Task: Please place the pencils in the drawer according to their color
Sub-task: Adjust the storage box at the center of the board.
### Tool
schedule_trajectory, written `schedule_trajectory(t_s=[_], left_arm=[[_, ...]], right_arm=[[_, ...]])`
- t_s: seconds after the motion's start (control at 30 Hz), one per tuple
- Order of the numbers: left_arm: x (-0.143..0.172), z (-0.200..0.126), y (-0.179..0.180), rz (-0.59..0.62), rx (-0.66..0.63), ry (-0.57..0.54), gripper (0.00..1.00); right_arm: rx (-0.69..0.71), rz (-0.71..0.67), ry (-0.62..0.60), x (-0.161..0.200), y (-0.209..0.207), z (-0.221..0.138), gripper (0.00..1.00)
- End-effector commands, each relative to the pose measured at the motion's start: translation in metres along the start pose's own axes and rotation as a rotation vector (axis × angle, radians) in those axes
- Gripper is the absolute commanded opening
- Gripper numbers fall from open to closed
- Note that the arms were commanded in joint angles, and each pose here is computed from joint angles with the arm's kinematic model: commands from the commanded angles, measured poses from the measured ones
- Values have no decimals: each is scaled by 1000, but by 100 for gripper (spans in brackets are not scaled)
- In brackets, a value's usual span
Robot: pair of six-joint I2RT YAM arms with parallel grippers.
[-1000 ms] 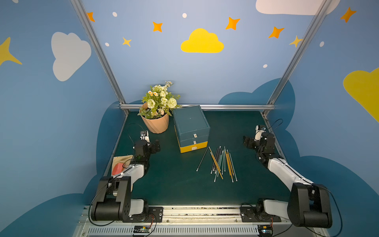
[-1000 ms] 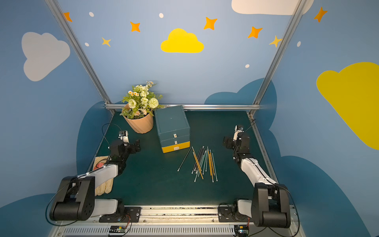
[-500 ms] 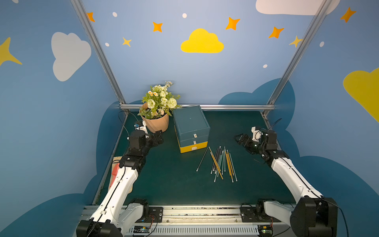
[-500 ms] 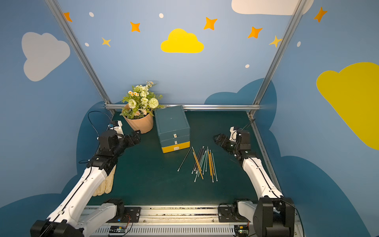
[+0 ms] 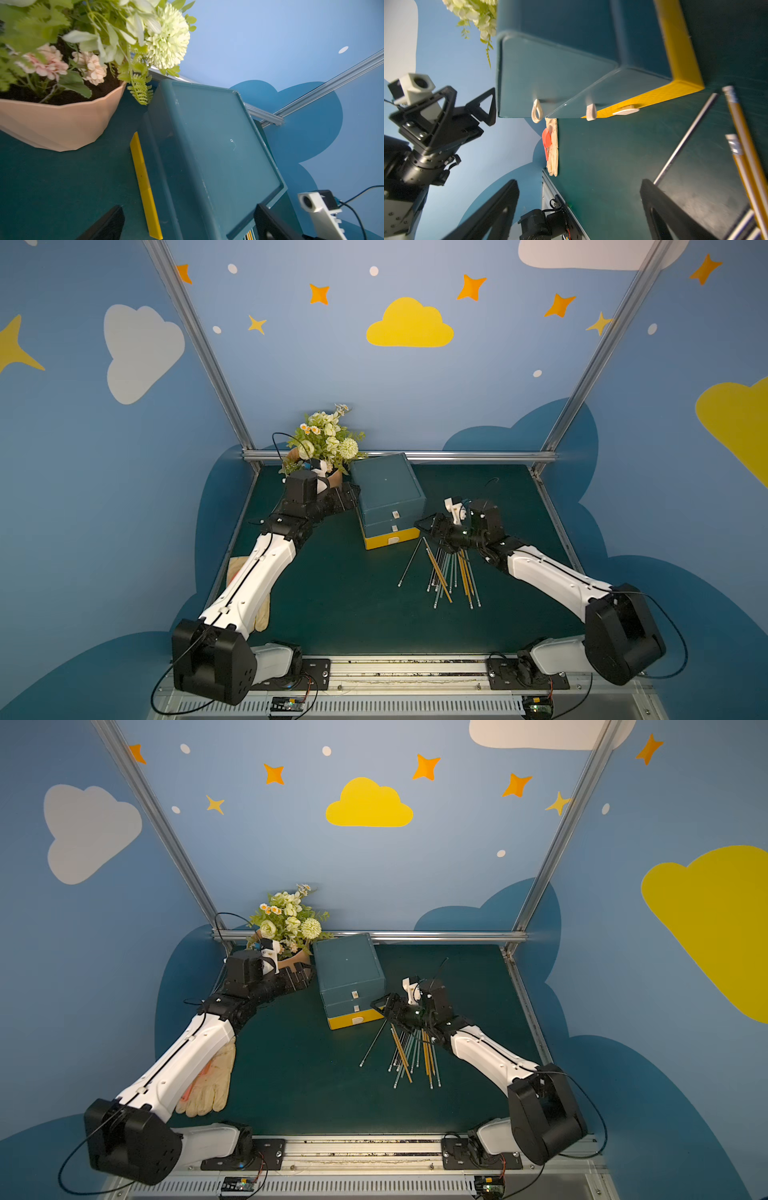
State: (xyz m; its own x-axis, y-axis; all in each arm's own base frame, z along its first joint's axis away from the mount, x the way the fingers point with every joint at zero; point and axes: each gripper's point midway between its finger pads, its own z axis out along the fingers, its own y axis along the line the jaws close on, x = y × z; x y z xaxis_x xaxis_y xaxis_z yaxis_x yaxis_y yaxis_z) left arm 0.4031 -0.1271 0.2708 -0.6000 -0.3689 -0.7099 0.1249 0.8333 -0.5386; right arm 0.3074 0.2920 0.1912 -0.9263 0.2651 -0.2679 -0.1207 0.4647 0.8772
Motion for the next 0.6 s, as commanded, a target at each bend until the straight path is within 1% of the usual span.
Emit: schedule_trajectory(t_s=[0.0,0.17,0.37,0.57], left_arm=[[-6,8,-14,-26,60,16,100],[1,21,-23,-57,115,57,100],[11,29,-31,-52,135,84,100],[19,36,-37,-42,143,104,100]], right_arm=[[-119,-40,-52,-19,44,6,93],[-121,-34,-74,-34,49,17,93],[-138,-16,-103,-58,51,29,93],[-158,43,-153,-93,42,37,92]])
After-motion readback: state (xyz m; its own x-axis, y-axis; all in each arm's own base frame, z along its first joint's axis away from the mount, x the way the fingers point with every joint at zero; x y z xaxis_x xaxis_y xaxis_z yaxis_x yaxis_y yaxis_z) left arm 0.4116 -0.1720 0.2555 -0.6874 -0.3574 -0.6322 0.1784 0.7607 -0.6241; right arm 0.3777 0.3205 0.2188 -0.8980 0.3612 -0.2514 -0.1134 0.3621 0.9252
